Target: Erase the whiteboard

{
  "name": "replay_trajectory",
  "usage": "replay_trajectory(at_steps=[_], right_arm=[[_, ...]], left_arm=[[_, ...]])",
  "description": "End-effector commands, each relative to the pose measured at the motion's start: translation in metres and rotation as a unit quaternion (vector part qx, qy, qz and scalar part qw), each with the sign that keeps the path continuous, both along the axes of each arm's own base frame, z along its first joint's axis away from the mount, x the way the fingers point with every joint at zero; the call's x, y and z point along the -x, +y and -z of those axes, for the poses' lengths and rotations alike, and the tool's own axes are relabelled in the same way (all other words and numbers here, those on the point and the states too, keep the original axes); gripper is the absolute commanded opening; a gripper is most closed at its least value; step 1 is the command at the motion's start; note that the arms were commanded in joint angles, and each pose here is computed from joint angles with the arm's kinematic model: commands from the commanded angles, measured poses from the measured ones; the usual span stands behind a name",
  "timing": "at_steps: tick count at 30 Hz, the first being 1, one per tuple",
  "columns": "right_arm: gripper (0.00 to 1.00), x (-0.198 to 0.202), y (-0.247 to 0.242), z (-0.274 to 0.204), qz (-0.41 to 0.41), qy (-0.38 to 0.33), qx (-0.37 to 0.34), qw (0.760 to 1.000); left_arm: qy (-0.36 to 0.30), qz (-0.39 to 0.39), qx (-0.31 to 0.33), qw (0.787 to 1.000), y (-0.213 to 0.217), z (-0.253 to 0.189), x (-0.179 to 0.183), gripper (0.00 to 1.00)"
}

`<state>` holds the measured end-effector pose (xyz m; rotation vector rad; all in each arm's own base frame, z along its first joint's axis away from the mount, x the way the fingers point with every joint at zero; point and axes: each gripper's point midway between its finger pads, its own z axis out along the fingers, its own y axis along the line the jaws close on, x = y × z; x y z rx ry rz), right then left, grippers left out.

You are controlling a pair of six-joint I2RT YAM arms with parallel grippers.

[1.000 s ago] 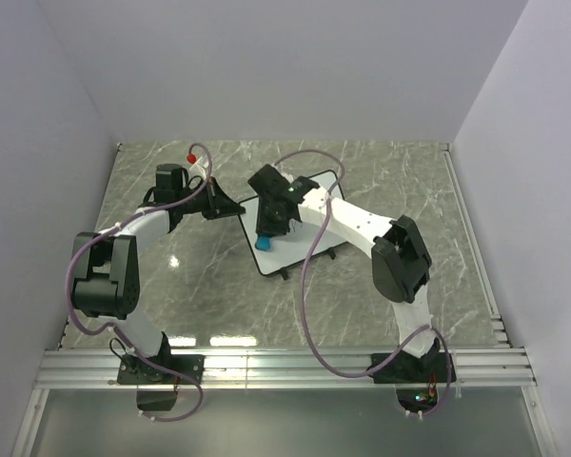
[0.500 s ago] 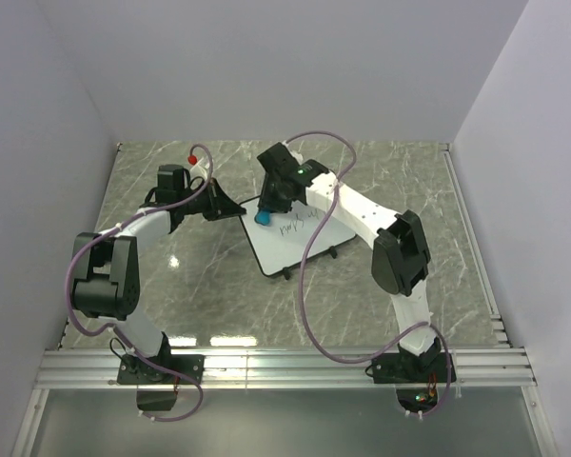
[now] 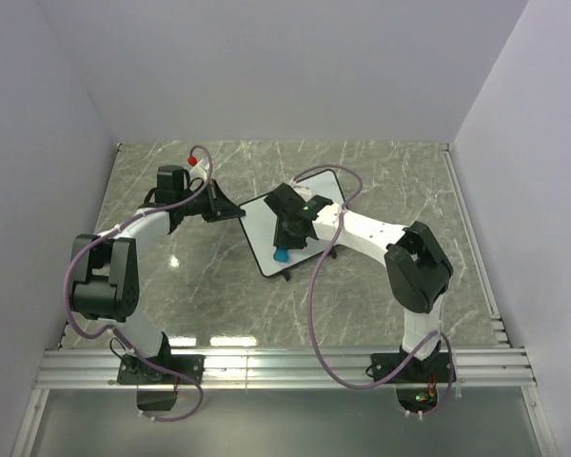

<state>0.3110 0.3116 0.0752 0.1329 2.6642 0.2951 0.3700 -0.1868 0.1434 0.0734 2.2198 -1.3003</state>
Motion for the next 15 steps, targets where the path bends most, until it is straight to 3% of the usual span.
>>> replay_trajectory(at_steps=[1,5,9,15], right_arm=[[0.0,0.011,-0.024,0.042,0.007,0.034,0.065,0.997],[0.0,-0.002,-0.018,0.027,0.01,0.017,0.065,0.998],[0.0,-0.052,-0.015,-0.013,0.043,-0.032,0.048,0.997],[0.0,-0.104,-0.037,-0.04,0.117,-0.047,-0.001,0.992]], left_arm=[[-0.005,-0.001,-0.004,1.0,-0.003,-0.006,0.003,0.0],[-0.007,-0.001,-0.003,1.0,-0.003,-0.008,0.001,0.0],[-0.005,-0.001,-0.005,1.0,-0.003,-0.007,0.003,0.0],[-0.006,-0.002,-0.009,1.0,-0.002,-0.006,0.006,0.0]])
